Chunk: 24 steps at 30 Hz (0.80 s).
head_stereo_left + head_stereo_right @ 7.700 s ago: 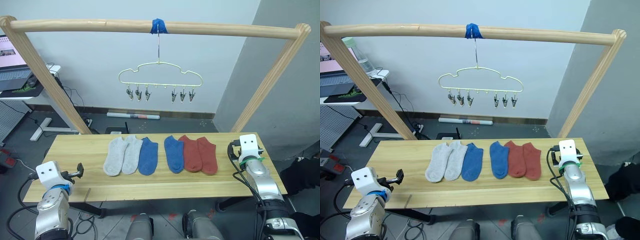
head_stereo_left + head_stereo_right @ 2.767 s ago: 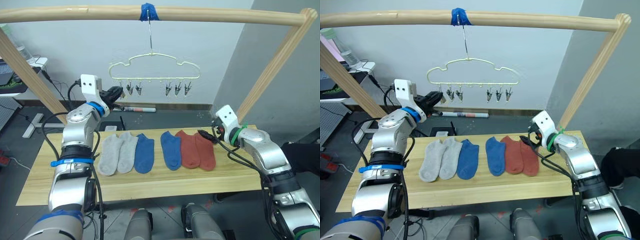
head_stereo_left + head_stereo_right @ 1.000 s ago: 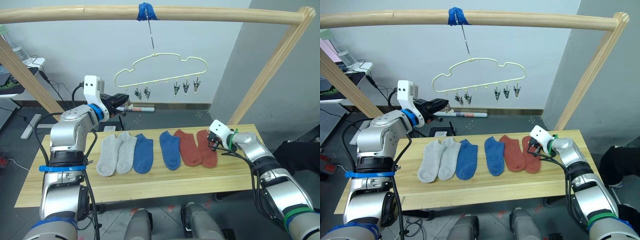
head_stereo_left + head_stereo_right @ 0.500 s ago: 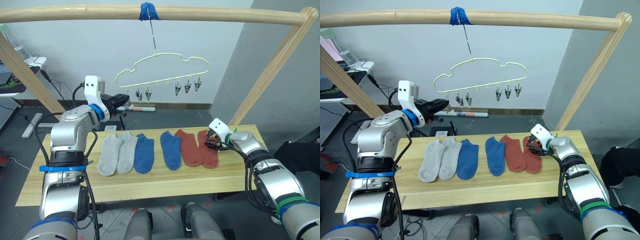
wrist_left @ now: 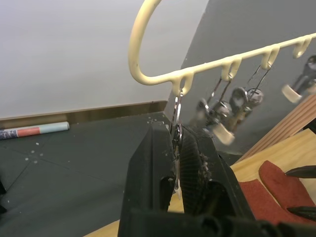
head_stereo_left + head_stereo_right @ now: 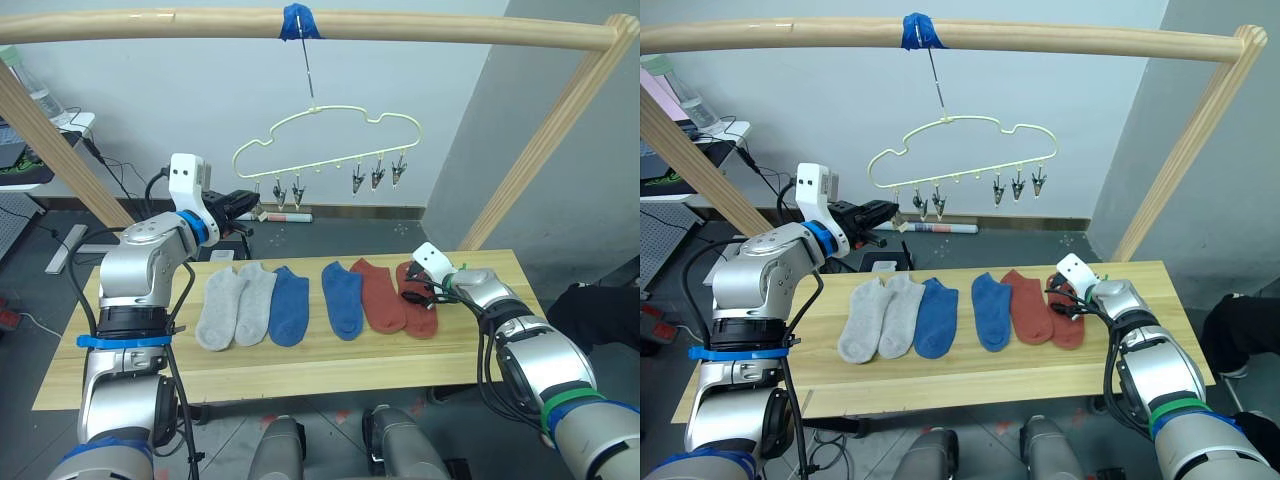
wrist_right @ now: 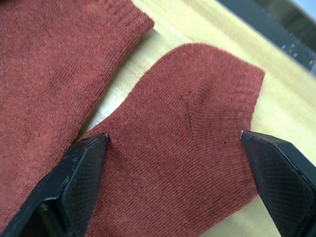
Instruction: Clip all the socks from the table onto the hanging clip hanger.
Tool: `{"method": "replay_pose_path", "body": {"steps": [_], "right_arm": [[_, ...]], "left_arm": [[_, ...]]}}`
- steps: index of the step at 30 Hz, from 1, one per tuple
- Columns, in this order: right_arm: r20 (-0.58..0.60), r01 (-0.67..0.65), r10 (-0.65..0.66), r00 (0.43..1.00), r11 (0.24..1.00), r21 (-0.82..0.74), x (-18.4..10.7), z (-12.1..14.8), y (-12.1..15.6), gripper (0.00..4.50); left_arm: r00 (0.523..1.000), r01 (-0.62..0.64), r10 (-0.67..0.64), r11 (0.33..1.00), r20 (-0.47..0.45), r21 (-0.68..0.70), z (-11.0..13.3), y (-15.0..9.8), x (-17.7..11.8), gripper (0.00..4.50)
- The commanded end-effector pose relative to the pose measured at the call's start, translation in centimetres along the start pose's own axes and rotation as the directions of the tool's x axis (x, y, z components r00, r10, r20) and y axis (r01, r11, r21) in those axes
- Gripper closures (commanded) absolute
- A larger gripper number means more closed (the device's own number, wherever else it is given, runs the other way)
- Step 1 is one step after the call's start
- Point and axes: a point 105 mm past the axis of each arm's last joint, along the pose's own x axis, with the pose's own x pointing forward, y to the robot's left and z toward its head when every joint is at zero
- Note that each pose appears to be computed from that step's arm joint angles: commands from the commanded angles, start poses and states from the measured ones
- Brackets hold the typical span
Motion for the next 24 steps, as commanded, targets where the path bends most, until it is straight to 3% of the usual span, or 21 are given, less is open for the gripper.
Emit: {"method": "replay_pose_path", "body": {"steps": [1, 11, 19, 21, 24], "right_arm": [[-0.007, -0.009, 0.009, 1.000, 1.000, 0.014, -0.2, 0.0, -0.2, 0.91], [-0.020, -0.074, 0.074, 0.997, 0.996, -0.046, 0.0, -0.6, 0.9, 4.47], [0.035, -0.072, 0.078, 0.996, 0.986, -0.151, -0.6, 0.6, 0.4, 4.47], [0.088, -0.060, 0.084, 0.993, 0.968, -0.242, -1.3, 1.9, 0.2, 4.47], [0.253, 0.047, 0.084, 0.964, 0.880, -0.472, -4.7, 5.3, -0.1, 4.47]], "left_arm": [[0.999, -0.021, 0.020, 1.000, 0.030, 0.012, 0.9, 0.4, -0.8, 4.39], [0.998, -0.046, 0.046, 0.999, 0.037, 0.006, 0.8, 0.7, -1.1, 4.39], [0.998, -0.052, 0.052, 0.999, 0.047, -0.001, 0.9, 0.7, -1.2, 4.39], [0.998, -0.046, 0.046, 0.999, 0.049, -0.012, 1.0, 0.7, -1.4, 4.39], [0.999, -0.008, 0.011, 0.997, 0.046, -0.072, 1.3, 0.5, -2.2, 4.39]]}}
